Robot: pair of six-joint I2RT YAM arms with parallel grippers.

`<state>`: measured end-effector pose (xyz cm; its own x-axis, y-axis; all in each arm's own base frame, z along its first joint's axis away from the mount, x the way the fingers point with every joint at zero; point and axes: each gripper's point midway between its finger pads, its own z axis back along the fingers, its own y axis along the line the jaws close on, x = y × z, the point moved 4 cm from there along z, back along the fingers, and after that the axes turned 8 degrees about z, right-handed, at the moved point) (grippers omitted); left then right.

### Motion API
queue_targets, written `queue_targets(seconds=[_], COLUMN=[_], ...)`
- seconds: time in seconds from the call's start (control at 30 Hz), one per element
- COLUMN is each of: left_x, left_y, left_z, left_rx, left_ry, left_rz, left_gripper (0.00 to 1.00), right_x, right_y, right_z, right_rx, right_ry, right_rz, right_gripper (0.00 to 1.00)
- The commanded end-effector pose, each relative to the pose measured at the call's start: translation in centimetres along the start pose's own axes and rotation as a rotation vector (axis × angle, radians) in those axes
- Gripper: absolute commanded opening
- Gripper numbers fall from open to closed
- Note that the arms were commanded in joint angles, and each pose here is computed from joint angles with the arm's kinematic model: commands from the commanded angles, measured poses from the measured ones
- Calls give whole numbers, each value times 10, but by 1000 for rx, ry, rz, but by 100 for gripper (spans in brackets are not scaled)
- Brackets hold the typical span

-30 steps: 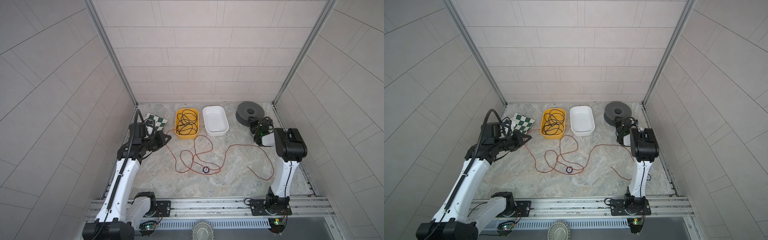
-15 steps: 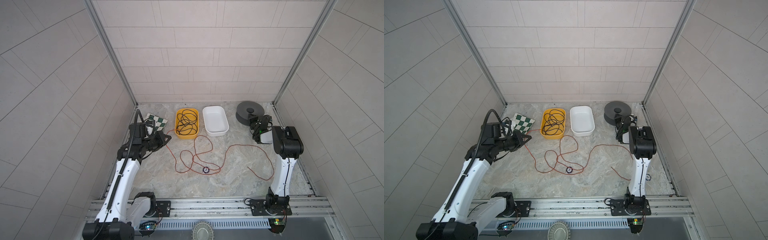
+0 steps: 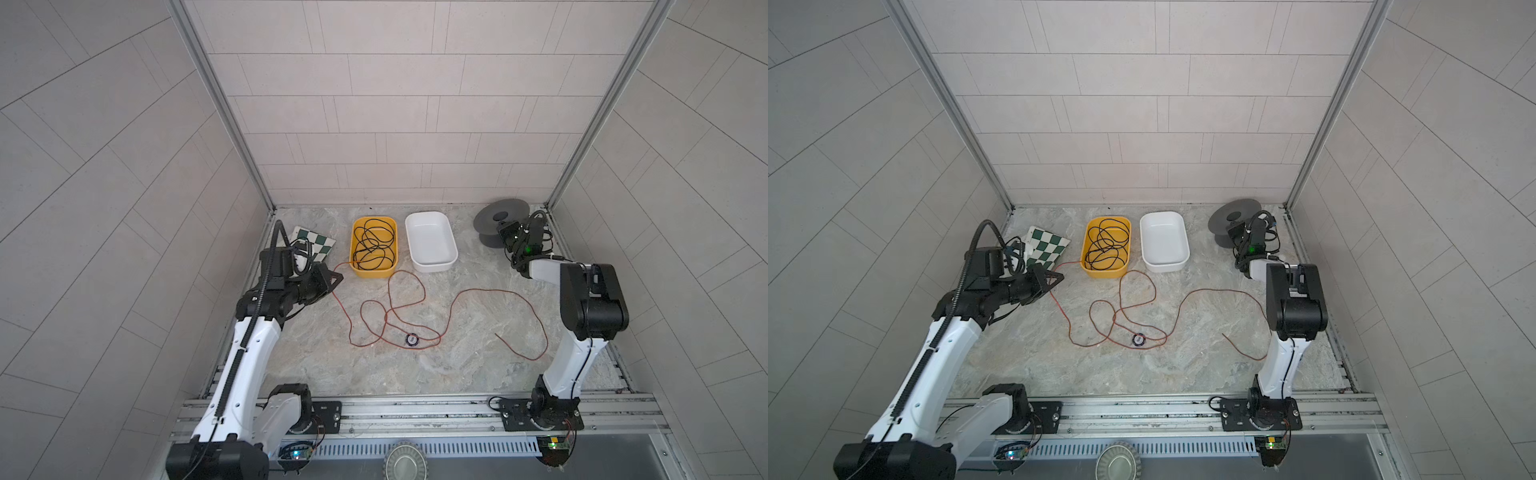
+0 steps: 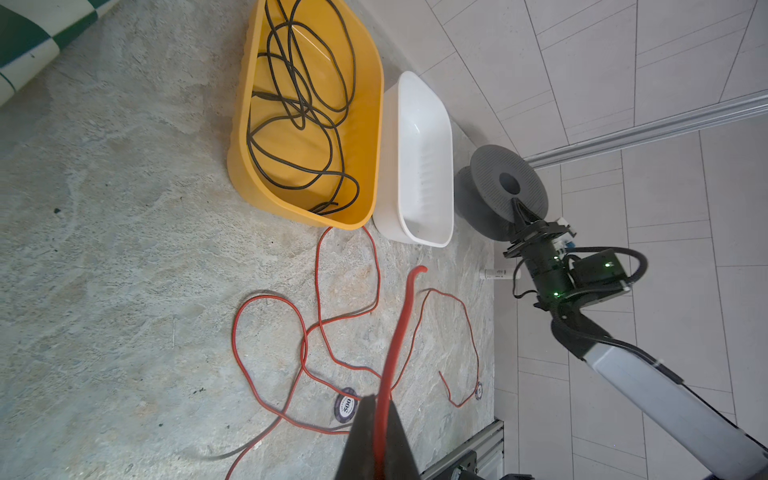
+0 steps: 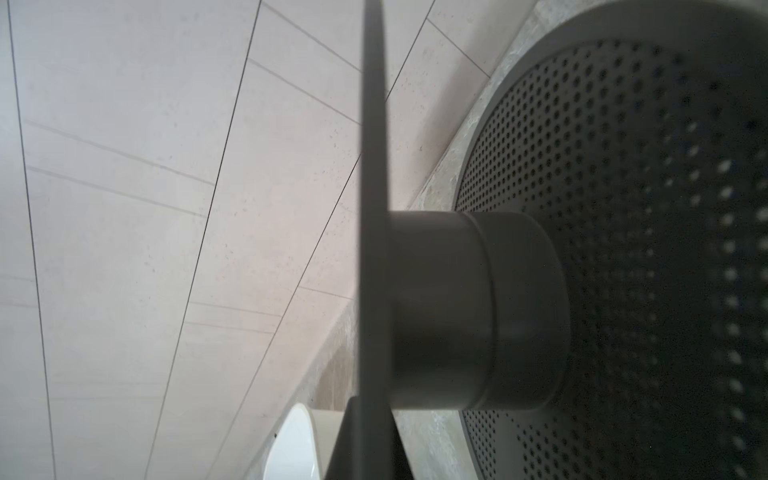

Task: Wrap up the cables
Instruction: 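Lift the grey spool and carry it toward the left gripper with the right gripper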

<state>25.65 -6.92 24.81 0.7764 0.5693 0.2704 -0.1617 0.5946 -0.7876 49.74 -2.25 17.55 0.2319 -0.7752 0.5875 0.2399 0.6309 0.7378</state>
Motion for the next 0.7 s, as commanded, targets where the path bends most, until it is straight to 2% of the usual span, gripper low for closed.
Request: queue_targets(seconds=[0.0, 0.1, 0.33, 0.5, 0.67], left_x=[3, 5, 7, 10, 10], left_y=[-3, 0, 3, 6, 10], left_z=[-1, -6, -14, -15, -18], left_rx=[-25, -44, -65, -46, -34], left_ry=[-16, -31, -29, -37, -34], left_rz=[-37, 0, 18, 1, -2], left_gripper=[0, 0, 0, 0, 0], right_x=[10, 9, -8, -46, -89], right_y=[34, 57, 105, 145, 168], right_z=[31, 55, 121, 168, 203], right_rx=[-22, -50, -24, 38, 105], right_ry=[41, 86, 204, 322, 392], right_rz=[195, 333, 529, 691, 764], right_gripper=[0, 0, 0, 0, 0])
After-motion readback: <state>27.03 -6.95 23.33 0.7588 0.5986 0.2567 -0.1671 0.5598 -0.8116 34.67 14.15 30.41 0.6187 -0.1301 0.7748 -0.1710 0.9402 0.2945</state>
